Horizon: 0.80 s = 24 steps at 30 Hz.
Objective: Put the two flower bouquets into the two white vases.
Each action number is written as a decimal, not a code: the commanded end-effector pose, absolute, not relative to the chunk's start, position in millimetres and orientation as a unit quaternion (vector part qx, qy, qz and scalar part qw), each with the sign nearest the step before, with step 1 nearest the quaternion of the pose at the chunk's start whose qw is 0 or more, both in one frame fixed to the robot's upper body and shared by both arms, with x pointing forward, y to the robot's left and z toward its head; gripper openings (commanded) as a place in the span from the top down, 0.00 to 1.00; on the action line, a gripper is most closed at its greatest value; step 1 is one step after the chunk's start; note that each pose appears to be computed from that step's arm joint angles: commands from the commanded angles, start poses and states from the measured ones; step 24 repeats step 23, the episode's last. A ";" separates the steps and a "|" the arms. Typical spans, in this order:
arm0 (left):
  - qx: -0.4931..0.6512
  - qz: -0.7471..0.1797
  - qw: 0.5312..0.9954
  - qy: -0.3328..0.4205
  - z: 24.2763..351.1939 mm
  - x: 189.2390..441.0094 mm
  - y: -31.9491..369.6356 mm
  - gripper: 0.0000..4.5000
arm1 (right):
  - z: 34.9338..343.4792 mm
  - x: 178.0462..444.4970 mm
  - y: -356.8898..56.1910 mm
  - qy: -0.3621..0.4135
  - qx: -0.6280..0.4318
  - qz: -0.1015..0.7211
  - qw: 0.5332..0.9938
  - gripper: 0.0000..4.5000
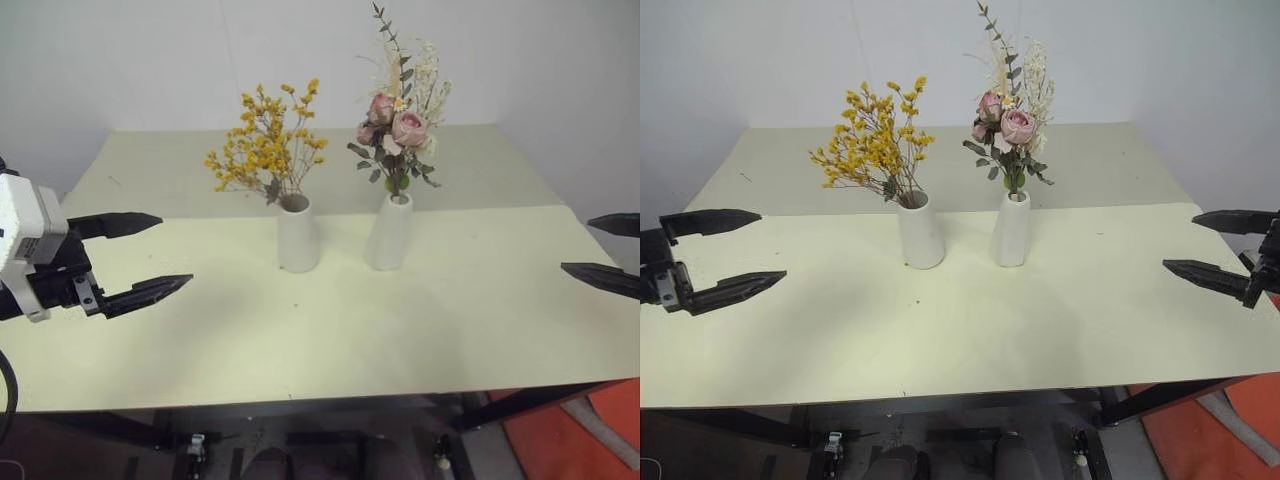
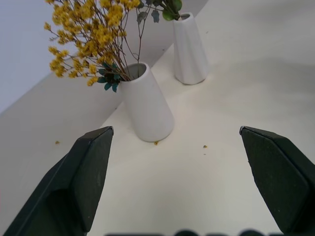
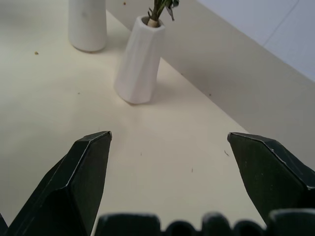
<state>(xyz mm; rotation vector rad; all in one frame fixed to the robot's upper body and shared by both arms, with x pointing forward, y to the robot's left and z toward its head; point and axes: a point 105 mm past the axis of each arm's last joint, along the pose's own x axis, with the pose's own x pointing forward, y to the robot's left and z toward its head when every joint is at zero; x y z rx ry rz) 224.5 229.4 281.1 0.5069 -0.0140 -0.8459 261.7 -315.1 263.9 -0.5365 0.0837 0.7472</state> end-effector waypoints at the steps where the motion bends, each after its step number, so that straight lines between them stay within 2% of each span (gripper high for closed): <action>1: 0.257 -0.394 0.882 -0.016 290.4 214.7 228.4 0.00 | 274.7 261.2 -314.0 0.031 -0.297 0.363 0.883 0.01; 14: 0.259 -0.357 0.897 0.006 287.6 202.3 240.7 0.00 | 269.8 271.1 -312.1 0.045 -0.324 0.394 0.859 0.01; 24: 0.271 -0.350 0.896 0.003 289.5 201.6 248.7 0.00 | 268.9 265.6 -315.0 0.051 -0.339 0.403 0.849 0.01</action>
